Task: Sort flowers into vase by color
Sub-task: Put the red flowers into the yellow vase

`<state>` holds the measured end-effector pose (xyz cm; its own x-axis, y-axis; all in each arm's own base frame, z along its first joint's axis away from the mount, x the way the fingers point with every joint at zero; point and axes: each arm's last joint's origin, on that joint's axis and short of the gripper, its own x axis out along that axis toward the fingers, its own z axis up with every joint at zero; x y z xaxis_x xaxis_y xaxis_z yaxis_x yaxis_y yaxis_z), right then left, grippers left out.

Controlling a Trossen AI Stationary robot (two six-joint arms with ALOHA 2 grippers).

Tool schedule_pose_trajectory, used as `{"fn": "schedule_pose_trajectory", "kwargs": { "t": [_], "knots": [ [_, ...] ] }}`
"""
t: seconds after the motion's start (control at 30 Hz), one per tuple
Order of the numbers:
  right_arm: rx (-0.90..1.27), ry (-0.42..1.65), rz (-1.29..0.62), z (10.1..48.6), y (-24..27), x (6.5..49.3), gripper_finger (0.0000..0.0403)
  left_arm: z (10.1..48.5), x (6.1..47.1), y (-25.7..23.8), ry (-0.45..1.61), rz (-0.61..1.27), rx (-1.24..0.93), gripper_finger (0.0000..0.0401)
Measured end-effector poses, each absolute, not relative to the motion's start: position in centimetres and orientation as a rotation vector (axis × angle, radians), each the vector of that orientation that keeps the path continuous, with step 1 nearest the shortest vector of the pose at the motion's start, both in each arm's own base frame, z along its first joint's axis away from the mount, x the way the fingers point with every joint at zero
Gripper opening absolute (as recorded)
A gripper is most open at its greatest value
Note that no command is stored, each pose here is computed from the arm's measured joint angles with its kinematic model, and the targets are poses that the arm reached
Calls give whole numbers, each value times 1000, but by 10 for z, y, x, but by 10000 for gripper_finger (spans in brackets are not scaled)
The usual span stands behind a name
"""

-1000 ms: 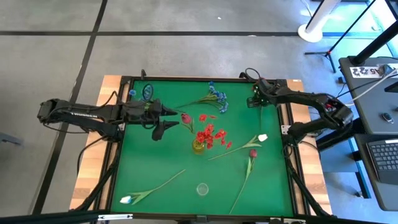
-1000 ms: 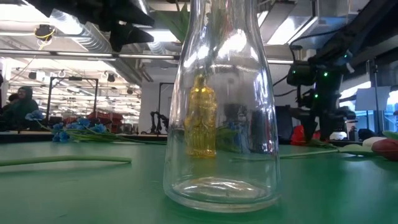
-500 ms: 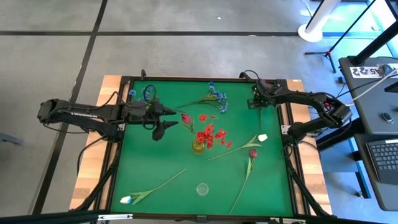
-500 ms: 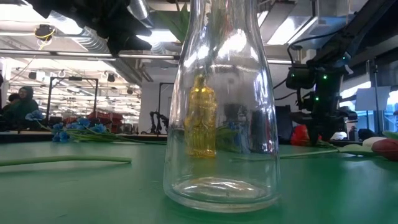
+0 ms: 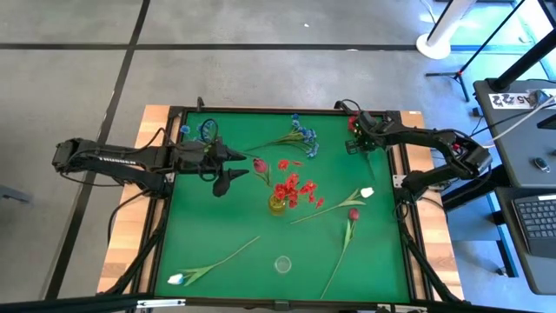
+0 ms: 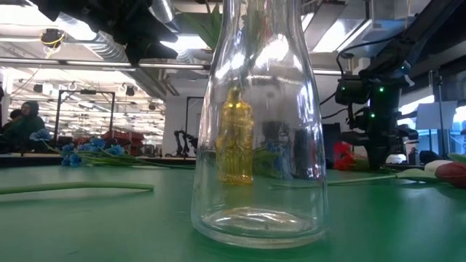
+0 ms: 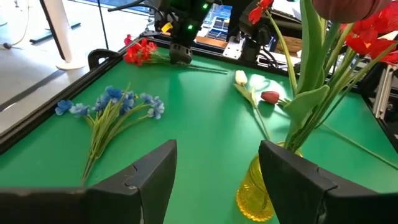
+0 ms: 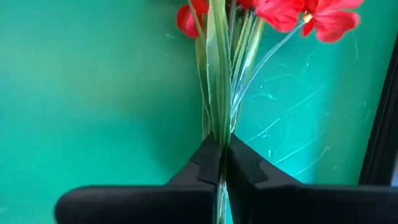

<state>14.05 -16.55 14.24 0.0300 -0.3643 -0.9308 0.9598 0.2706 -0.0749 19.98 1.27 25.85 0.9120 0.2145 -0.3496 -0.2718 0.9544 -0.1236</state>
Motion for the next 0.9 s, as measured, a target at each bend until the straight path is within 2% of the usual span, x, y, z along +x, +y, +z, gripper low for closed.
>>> {"fn": "schedule_pose_trajectory", "kwargs": {
  "t": [0.2,0.43,0.73,0.9],
  "knots": [
    [687,1037,-1130,158,-160,136,6,259,200,13,338,265,-169,223],
    [665,717,-1004,207,-145,128,5,262,201,14,299,295,-166,223],
    [490,103,-537,289,-107,121,3,270,203,14,211,284,-155,223],
    [377,-145,-308,322,-76,123,2,274,204,14,174,279,-159,223]
  ]
}}
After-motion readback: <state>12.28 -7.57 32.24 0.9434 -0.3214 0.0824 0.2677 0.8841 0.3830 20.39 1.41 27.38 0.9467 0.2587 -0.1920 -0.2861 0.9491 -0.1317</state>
